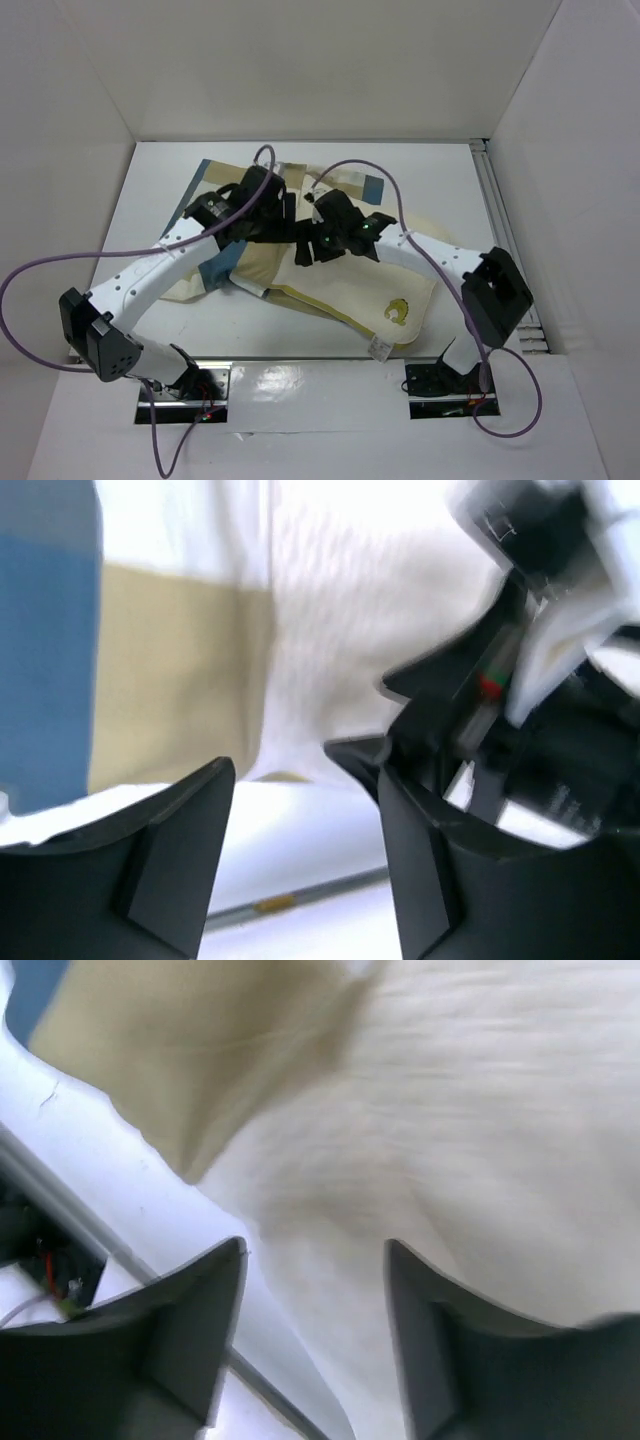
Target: Put the pillow into the pillowcase
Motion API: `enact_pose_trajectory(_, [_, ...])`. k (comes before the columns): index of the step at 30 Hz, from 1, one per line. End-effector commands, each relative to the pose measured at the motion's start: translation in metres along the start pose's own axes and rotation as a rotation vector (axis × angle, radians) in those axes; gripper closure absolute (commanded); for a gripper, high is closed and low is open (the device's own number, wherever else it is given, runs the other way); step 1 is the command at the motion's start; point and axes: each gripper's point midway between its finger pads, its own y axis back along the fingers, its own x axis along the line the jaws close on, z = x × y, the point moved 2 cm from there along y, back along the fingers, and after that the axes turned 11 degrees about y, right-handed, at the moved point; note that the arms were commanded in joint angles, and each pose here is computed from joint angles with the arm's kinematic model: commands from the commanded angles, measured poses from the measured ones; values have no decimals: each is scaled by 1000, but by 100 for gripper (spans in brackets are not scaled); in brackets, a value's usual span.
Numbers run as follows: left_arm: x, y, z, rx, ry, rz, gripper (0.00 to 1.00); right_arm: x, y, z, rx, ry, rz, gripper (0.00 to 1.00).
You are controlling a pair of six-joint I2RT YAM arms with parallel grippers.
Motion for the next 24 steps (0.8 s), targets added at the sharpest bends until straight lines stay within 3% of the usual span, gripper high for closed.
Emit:
enact_pose_trajectory(1, [-1, 2, 48, -89, -10, 30, 28, -11, 60, 44, -165, -9, -196, 23])
enact_pose_trajectory(2, [-7, 5, 69, -127, 1, 18, 28, -22, 69, 47, -181, -32, -258, 17])
enact_pose_trajectory(3, [-9, -17, 69, -90, -19, 50, 28, -44, 87, 55, -225, -78, -370, 12])
enact_pose_trajectory(5, [-22, -24, 96, -132, -20, 56, 28, -73, 108, 53, -245, -145, -485, 9])
enact_pose_trajectory(6, [-19, -51, 92, -86, -33, 118, 28, -102, 120, 53, -263, -211, -542, 8])
enact_pose_trajectory(13, [-36, -110, 140, -178, -52, 230, 29, -199, 159, -3, -267, -556, -622, 5])
enact_pose_trajectory(18, [-28, -145, 155, -248, -78, 339, 29, -223, 170, -45, -263, -672, -678, 2])
enact_pose_trajectory(24, [-15, -184, 148, -240, -145, 412, 31, -227, 163, -89, -191, -729, -671, 0])
